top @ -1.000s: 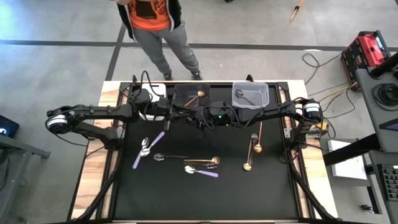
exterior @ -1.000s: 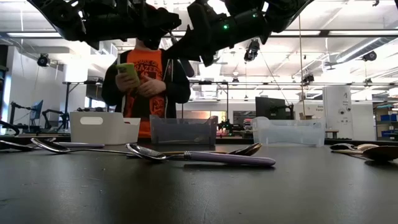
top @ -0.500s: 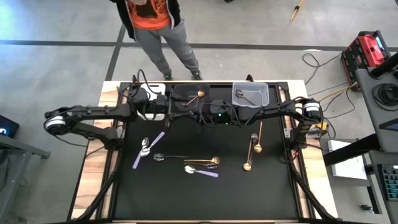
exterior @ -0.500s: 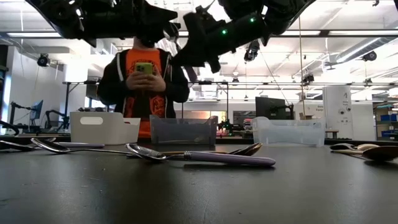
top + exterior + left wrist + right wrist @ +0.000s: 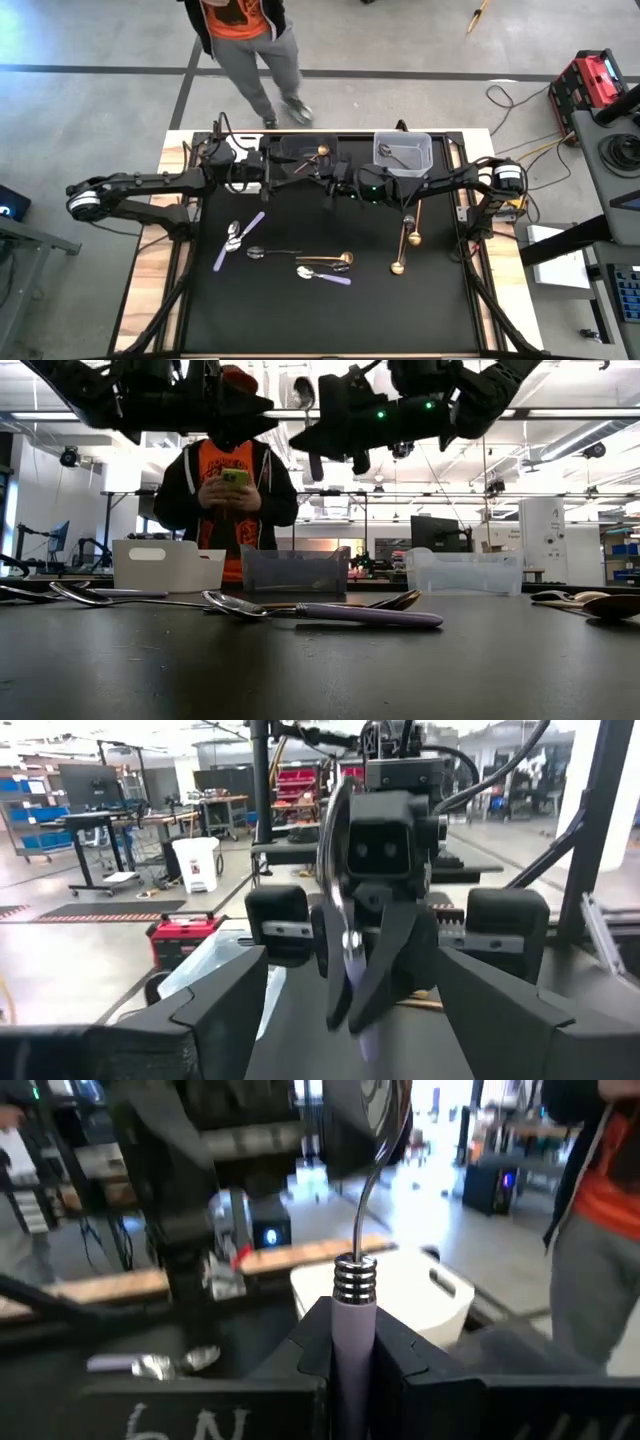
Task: Sort silverware by color (type)
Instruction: Put the purple spoon into the white bin
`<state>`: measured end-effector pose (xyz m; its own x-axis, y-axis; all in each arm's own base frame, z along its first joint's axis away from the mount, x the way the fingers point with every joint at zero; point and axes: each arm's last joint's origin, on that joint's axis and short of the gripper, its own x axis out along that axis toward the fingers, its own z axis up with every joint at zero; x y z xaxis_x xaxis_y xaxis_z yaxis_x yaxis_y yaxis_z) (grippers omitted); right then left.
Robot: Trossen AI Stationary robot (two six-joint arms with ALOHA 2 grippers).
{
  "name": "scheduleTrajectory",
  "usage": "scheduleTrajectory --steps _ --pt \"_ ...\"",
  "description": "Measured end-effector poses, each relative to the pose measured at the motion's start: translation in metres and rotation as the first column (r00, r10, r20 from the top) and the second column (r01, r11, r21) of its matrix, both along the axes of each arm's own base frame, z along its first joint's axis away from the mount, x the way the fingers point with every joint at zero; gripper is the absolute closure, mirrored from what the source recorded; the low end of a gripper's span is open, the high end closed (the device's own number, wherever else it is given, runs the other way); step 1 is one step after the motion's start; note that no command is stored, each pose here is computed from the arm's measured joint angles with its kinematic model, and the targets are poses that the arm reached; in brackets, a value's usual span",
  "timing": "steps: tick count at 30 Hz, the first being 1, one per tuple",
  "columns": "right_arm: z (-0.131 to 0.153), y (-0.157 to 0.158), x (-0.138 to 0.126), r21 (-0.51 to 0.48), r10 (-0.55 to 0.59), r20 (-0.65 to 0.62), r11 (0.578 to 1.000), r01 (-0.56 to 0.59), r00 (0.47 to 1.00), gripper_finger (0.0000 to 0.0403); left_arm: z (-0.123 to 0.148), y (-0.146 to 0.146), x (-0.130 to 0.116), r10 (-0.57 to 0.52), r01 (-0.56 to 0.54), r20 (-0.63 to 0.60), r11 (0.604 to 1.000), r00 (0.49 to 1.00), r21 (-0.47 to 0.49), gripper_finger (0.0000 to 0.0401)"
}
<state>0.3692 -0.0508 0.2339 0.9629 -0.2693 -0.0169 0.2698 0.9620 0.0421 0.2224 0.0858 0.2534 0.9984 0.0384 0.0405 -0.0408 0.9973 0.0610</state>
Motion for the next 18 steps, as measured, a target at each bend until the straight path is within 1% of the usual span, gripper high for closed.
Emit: scheduleTrajectory --steps 2,4,9,12,14,18 --pt "0.002 0.0 0.001 -0.008 0.018 0.03 1.0 -0.018 0.999 0.0386 -0.006 0.0 0.005 -0.011 0.012 0.027 1.0 1.0 -0.026 0.0133" --pt "0.002 0.001 0.004 -0.009 0.046 0.027 0.999 -0.046 0.999 0.0386 -0.012 0.0 0.012 -0.024 0.027 0.063 0.999 0.998 -0.047 0.0133" --pt "0.002 0.002 0.008 -0.031 0.054 0.024 0.998 -0.053 0.998 0.0386 -0.02 0.005 0.03 -0.05 0.062 0.151 0.995 0.987 -0.078 0.0133" --pt "0.001 0.002 0.008 -0.03 0.054 0.016 0.998 -0.054 0.998 0.0386 -0.019 0.008 0.042 -0.097 0.113 0.172 0.99 0.98 -0.084 0.0134" --pt "0.001 0.002 0.008 -0.029 0.054 0.013 0.998 -0.053 0.998 0.0386 -0.022 0.01 0.049 -0.13 0.146 0.161 0.985 0.978 -0.094 0.0134" --pt "0.0 0.002 0.008 -0.028 0.054 0.01 0.998 -0.053 0.999 0.0386 -0.025 0.012 0.06 -0.152 0.167 0.144 0.981 0.978 -0.101 0.0147"
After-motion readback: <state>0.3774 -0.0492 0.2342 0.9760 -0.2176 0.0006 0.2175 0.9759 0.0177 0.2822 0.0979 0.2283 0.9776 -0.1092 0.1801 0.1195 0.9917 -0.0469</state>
